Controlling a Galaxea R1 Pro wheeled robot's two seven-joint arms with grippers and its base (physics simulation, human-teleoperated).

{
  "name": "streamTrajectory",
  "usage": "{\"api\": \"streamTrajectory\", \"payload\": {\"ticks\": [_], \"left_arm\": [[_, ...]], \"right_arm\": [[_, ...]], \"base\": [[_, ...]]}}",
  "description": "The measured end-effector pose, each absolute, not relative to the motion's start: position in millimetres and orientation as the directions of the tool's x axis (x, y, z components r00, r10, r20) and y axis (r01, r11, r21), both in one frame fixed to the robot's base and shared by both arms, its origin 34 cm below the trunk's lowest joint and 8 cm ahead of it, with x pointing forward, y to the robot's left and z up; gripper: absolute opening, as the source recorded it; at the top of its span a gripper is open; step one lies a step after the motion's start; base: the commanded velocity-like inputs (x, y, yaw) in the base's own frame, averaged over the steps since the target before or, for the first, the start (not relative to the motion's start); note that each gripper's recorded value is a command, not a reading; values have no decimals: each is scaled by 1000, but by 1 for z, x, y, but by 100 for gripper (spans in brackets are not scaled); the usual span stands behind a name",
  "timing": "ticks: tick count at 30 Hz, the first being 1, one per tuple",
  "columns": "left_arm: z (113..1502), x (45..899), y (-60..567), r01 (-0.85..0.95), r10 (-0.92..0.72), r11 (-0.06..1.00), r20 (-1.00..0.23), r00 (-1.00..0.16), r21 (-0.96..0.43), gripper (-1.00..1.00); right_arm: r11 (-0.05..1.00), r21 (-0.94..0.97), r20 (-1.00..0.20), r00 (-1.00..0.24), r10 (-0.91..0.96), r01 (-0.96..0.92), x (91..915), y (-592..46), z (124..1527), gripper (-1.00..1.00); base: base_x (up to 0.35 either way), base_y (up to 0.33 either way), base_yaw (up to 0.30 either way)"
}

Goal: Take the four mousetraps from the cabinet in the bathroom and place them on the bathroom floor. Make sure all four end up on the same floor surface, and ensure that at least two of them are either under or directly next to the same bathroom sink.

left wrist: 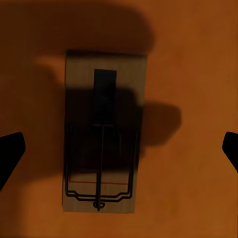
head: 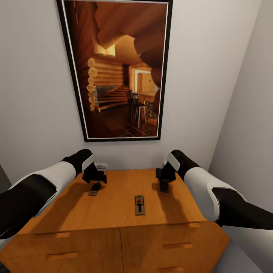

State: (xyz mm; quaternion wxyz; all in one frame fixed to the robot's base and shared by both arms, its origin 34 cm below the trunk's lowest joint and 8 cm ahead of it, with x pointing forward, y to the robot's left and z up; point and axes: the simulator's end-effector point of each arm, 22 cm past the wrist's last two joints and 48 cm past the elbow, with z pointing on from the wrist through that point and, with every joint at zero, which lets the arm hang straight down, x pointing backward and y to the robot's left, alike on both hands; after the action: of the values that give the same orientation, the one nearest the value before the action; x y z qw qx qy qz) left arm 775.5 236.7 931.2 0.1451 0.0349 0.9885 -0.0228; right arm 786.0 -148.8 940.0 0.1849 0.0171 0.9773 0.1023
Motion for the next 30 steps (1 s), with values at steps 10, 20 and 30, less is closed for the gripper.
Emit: {"api": "streamTrajectory", "payload": {"ticks": [10, 20, 30], "left_arm": [[914, 775, 239, 69, 57, 997, -283, -958, -33, 100], [898, 774, 241, 64, 52, 997, -279, -959, -33, 100], [898, 774, 241, 60, 46, 997, -295, -954, -37, 100]], "right_arm": [[959, 280, -459, -882, 103, -34, 813, -140, 973, -100], [863, 485, -476, -871, 122, -145, 814, -95, 988, -100], [849, 502, -484, -867, 117, -166, 808, -91, 984, -100]], "base": [[0, 0, 0], [0, 0, 0], [0, 0, 0]]}}
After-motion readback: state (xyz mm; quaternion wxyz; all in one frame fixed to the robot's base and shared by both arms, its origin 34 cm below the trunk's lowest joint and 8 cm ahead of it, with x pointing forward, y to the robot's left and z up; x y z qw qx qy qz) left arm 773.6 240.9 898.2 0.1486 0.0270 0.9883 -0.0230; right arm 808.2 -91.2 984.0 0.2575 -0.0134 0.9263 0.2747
